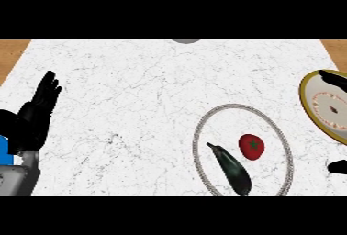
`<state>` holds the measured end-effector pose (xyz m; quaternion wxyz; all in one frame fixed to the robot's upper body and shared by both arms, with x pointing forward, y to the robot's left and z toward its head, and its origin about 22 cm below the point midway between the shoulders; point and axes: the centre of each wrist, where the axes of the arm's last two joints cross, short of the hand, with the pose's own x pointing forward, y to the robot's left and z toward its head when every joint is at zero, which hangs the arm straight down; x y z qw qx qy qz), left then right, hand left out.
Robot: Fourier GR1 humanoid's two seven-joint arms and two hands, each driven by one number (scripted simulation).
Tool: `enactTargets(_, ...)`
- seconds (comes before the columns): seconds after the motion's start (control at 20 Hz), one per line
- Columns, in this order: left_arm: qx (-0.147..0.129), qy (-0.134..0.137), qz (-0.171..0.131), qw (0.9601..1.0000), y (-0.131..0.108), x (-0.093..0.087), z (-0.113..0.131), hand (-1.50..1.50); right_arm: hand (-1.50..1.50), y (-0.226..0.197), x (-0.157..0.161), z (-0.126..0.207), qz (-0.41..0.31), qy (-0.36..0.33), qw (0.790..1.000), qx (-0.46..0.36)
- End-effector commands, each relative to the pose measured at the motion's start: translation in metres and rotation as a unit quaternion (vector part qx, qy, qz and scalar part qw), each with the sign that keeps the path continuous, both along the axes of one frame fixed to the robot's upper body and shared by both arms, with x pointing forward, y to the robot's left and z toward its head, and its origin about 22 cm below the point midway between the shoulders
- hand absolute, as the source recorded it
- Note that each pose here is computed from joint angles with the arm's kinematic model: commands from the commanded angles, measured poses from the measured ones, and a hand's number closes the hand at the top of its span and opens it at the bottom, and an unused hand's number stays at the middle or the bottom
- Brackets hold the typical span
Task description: Pick the tomato from the placemat and place it in the bowl
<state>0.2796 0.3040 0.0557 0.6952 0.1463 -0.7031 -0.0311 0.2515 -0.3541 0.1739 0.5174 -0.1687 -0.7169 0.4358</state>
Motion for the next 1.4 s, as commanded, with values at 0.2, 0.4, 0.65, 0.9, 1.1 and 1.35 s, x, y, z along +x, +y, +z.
enactTargets(0.2, 0.008, -0.008, -0.002, 0.9999, 0.000, 0.005, -0.004, 0.00, -1.50, 0.046, 0.018, 0.019, 0.040, 0.086, 0.982, -0.165)
enactTargets(0.4, 0.003, 0.000, -0.006, 1.0000, 0.002, 0.006, -0.004, 0.00, -1.50, 0.067, 0.031, 0.016, 0.048, 0.131, 0.967, -0.213)
enactTargets(0.65, 0.003, -0.002, -0.009, 1.0000, -0.003, 0.004, 0.006, 0.00, -1.50, 0.096, 0.060, 0.000, 0.082, 0.182, 0.950, -0.240)
enactTargets(0.9, 0.002, -0.001, -0.005, 1.0000, 0.009, 0.007, 0.012, 0.00, -1.50, 0.096, 0.064, -0.017, 0.092, 0.223, 0.921, -0.306)
enactTargets(1.1, -0.002, -0.004, -0.005, 1.0000, -0.024, 0.001, 0.004, 0.00, -1.50, 0.110, 0.071, -0.030, 0.091, 0.243, 0.906, -0.334)
enactTargets(1.35, 0.005, 0.005, -0.005, 1.0000, 0.004, 0.003, 0.001, 0.00, -1.50, 0.119, 0.077, -0.041, 0.085, 0.175, 0.922, -0.336)
